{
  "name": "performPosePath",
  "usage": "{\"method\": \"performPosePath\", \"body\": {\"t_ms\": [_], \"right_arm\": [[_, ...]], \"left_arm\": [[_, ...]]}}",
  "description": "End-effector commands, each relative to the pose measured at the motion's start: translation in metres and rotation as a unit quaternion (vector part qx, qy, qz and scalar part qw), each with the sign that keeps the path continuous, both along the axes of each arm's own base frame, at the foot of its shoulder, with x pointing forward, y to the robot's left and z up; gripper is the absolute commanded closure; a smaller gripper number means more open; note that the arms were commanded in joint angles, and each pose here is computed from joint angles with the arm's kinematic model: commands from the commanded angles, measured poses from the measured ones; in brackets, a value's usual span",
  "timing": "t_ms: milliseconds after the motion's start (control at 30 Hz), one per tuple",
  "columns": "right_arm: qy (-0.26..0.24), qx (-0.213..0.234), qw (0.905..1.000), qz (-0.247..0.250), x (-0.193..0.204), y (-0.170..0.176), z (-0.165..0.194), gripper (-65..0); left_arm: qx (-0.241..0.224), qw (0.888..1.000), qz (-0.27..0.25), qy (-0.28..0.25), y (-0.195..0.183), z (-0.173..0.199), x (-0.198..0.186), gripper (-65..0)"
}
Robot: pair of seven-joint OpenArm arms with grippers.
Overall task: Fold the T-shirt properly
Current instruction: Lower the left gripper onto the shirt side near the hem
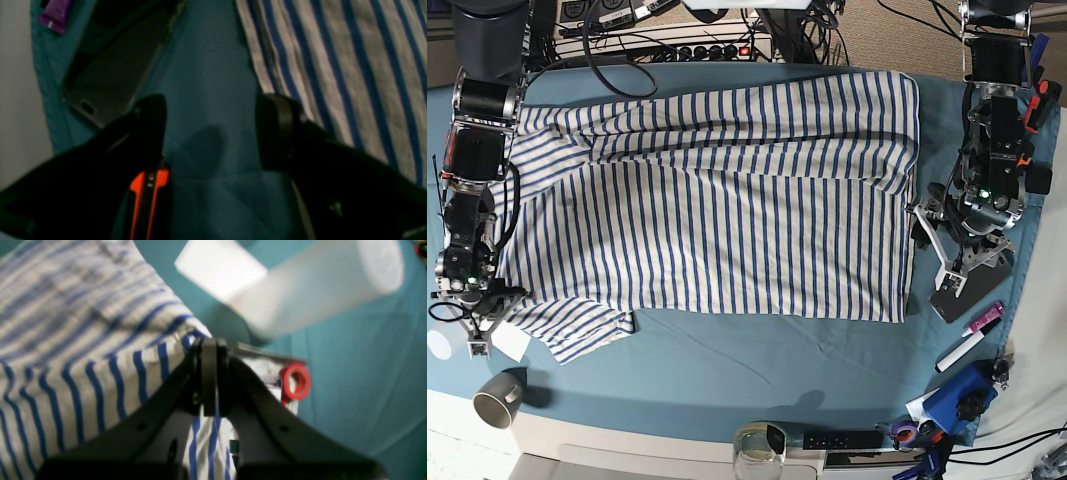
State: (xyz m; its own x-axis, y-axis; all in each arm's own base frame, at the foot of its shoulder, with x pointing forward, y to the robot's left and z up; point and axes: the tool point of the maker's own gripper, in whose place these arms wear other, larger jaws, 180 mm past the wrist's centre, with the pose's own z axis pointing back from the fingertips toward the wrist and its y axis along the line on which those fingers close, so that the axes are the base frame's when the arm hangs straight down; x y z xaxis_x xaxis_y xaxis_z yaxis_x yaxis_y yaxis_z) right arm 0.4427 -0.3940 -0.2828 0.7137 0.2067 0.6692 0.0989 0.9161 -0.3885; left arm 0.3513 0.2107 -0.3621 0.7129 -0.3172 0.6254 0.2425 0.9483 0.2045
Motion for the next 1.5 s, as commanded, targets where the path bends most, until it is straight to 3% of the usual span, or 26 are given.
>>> {"method": "performPosePath", "body": {"t_ms": [0,200,500,733,833,1067,1233,1467], "right_arm": [[-0.034,-0.010,0.9994,-0.004,0.009,-0.009,0.028,0.0],[0.010,0.010,0.9996,-0.023,-0.006,-0.009,0.010,0.0],[0.035,0.012,0.9988,-0.031,-0.015,-0.010,0.001,0.0],[0.047,0.013,0.9982,-0.036,-0.019,-0.010,-0.002,0.0],[0.048,0.013,0.9981,-0.037,-0.019,-0.010,-0.003,0.0],[0.049,0.013,0.9980,-0.037,-0.019,-0.011,-0.003,0.0],[0.049,0.013,0.9980,-0.037,-0.019,-0.011,-0.003,0.0],[0.049,0.013,0.9980,-0.037,-0.019,-0.011,-0.003,0.0]], "left_arm": [[0.002,1.000,-0.001,-0.029,0.004,0.016,0.011,-42.1],[0.002,1.000,-0.001,-0.030,0.003,0.016,0.011,-42.1],[-0.014,0.999,0.007,-0.049,-0.002,0.020,0.016,-42.1],[-0.041,0.994,0.004,-0.101,-0.021,0.046,0.052,-42.1],[-0.037,0.995,0.038,-0.084,-0.012,0.035,0.070,-42.1],[-0.072,0.995,0.061,-0.029,-0.018,0.018,0.097,-42.1],[-0.131,0.990,0.042,0.006,-0.043,0.016,0.107,-42.1],[-0.158,0.987,0.026,0.032,-0.065,-0.016,0.105,-42.1]]}}
